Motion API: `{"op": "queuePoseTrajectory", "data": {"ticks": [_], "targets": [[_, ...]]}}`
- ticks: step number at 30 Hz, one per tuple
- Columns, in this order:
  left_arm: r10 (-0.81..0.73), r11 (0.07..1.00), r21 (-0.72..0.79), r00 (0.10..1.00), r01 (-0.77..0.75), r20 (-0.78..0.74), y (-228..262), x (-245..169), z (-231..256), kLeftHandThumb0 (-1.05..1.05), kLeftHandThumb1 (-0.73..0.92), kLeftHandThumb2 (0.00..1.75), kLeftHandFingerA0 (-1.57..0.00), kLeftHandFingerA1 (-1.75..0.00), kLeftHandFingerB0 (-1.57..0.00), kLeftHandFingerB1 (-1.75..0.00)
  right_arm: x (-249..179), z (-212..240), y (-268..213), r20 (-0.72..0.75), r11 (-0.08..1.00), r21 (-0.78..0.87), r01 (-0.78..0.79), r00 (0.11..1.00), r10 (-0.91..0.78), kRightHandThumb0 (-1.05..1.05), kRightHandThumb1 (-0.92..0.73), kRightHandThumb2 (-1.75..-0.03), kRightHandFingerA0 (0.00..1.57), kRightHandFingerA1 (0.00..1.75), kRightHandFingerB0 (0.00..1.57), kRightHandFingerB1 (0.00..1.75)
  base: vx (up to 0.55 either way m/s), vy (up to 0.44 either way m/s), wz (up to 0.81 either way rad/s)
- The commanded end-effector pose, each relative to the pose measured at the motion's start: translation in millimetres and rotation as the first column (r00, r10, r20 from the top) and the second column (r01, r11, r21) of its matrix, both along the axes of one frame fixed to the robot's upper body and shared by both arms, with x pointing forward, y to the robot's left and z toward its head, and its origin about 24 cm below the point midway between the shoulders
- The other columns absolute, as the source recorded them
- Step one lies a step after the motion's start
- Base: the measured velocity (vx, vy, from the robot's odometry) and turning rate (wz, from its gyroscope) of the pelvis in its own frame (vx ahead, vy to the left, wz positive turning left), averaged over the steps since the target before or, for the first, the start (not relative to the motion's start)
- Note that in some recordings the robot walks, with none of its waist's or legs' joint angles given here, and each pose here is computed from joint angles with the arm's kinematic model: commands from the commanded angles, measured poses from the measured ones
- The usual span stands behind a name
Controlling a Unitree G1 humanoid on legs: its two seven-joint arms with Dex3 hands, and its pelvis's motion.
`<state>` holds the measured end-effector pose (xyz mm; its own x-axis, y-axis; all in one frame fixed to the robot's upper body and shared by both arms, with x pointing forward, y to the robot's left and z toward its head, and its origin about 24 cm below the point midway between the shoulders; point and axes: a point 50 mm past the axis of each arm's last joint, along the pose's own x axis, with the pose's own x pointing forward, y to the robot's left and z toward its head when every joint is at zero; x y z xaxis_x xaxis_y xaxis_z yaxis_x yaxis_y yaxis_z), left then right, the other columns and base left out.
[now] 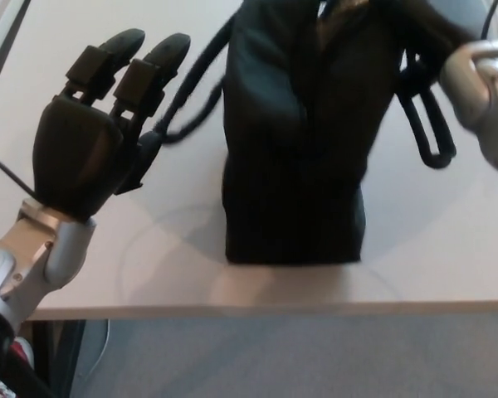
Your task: A lunch bag is kept on the middle of the desk and the robot uses both its hands to grab the opening of the bag from the left and right and moves its hands away from each other to spread the bag open
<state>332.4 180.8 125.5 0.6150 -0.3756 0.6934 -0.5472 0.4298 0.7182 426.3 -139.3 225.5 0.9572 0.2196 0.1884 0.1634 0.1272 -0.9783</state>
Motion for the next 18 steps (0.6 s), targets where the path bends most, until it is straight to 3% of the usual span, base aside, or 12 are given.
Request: {"op": "queuePoseTrajectory", "data": {"ticks": [1,2,3,4,5,8,10,11,13,15,16,18], "targets": [[0.006,1.0,-0.016,1.0,-0.006,0.0,10,-6,-4,0.1,0.42,0.88,-0.26,-0.3,-0.09,-0.33,6,17,-16,-0.044,0.992,-0.016,0.129,0.991,-0.129,-0.59,-0.37,-0.62,0.08,0.44,0.0,0.19,0.0,0.0,0.09],[0.004,1.0,-0.016,1.0,-0.004,-0.005,9,-6,-5,0.1,0.34,0.96,-0.16,-0.5,-0.02,-0.46,5,16,-21,-0.034,0.991,-0.021,0.132,0.991,-0.132,-0.58,-0.44,-0.56,0.1,0.4,0.0,0.25,0.0,0.0,0.08],[0.002,1.0,-0.014,1.0,-0.002,-0.006,9,-7,-7,0.1,0.34,0.96,-0.16,-0.5,-0.02,-0.46,4,14,-26,-0.02,0.99,-0.034,0.134,0.991,-0.135,-0.58,-0.44,-0.56,0.1,0.4,0.0,0.25,0.0,0.0,0.0],[0.001,1.0,-0.015,1.0,-0.001,-0.005,9,-7,-7,0.1,0.45,0.81,-0.27,-0.3,-0.1,-0.33,4,13,-27,-0.023,0.99,-0.035,0.136,0.99,-0.137,-0.57,-0.46,-0.55,0.11,0.39,0.0,0.24,0.0,0.0,0.0],[0.0,1.0,-0.017,1.0,0.0,-0.003,8,-7,-8,0.09,0.45,0.85,-0.28,-0.31,-0.12,-0.32,4,12,-30,-0.025,0.99,-0.035,0.136,0.99,-0.137,-0.59,-0.38,-0.7,0.08,0.43,0.0,0.26,0.0,0.0,0.0],[0.004,1.0,-0.017,1.0,-0.004,0.008,9,-8,-9,0.13,0.39,0.89,-0.28,-0.31,-0.16,-0.31,1,7,-39,-0.034,0.992,-0.038,0.123,0.992,-0.124,-0.55,-0.46,-0.55,0.11,0.39,0.0,0.27,0.0,0.0,0.0],[0.006,1.0,-0.017,1.0,-0.005,0.008,10,-9,-10,0.13,0.4,0.86,-0.28,-0.31,-0.14,-0.31,-1,4,-43,-0.035,0.993,-0.05,0.105,0.994,-0.107,-0.6,-0.38,-0.71,0.1,0.44,0.0,0.27,0.0,0.0,0.0],[0.012,1.0,-0.016,1.0,-0.012,-0.015,13,-10,-11,0.1,0.42,0.86,-0.27,-0.31,-0.09,-0.32,-7,-5,-51,-0.041,0.997,-0.061,0.05,0.998,-0.053,-0.55,-0.45,-0.56,0.18,0.43,0.0,0.27,0.0,0.0,0.0],[0.014,1.0,-0.017,1.0,-0.015,-0.025,16,-11,-12,0.1,0.41,0.85,-0.29,-0.31,-0.09,-0.32,-15,-13,-56,-0.06,0.993,-0.117,0.005,0.998,-0.012,-0.6,-0.41,-0.71,0.16,0.49,0.0,0.21,0.0,0.0,0.0],[0.016,1.0,-0.015,0.999,-0.016,-0.033,17,-11,-13,0.11,0.41,0.85,-0.29,-0.31,-0.08,-0.32,-25,-22,-60,-0.085,0.986,-0.162,-0.049,0.996,0.035,-0.54,-0.49,-0.55,0.2,0.42,0.0,0.23,0.0,0.0,0.0],[0.018,1.0,-0.011,0.999,-0.018,-0.033,19,-11,-12,0.13,0.41,0.85,-0.28,-0.31,-0.08,-0.33,-29,-26,-58,-0.099,0.978,-0.194,-0.079,0.993,0.061,-0.59,-0.42,-0.71,0.18,0.49,0.0,0.2,0.0,0.0,0.0],[0.019,1.0,-0.01,1.0,-0.019,-0.025,20,-11,-11,0.11,0.32,0.95,-0.16,-0.5,0.0,-0.46,-37,-41,-55,-0.205,0.922,-0.342,-0.182,0.972,0.116,-0.6,-0.46,-0.75,0.35,0.52,0.0,0.19,0.0,0.0,0.0]]}}
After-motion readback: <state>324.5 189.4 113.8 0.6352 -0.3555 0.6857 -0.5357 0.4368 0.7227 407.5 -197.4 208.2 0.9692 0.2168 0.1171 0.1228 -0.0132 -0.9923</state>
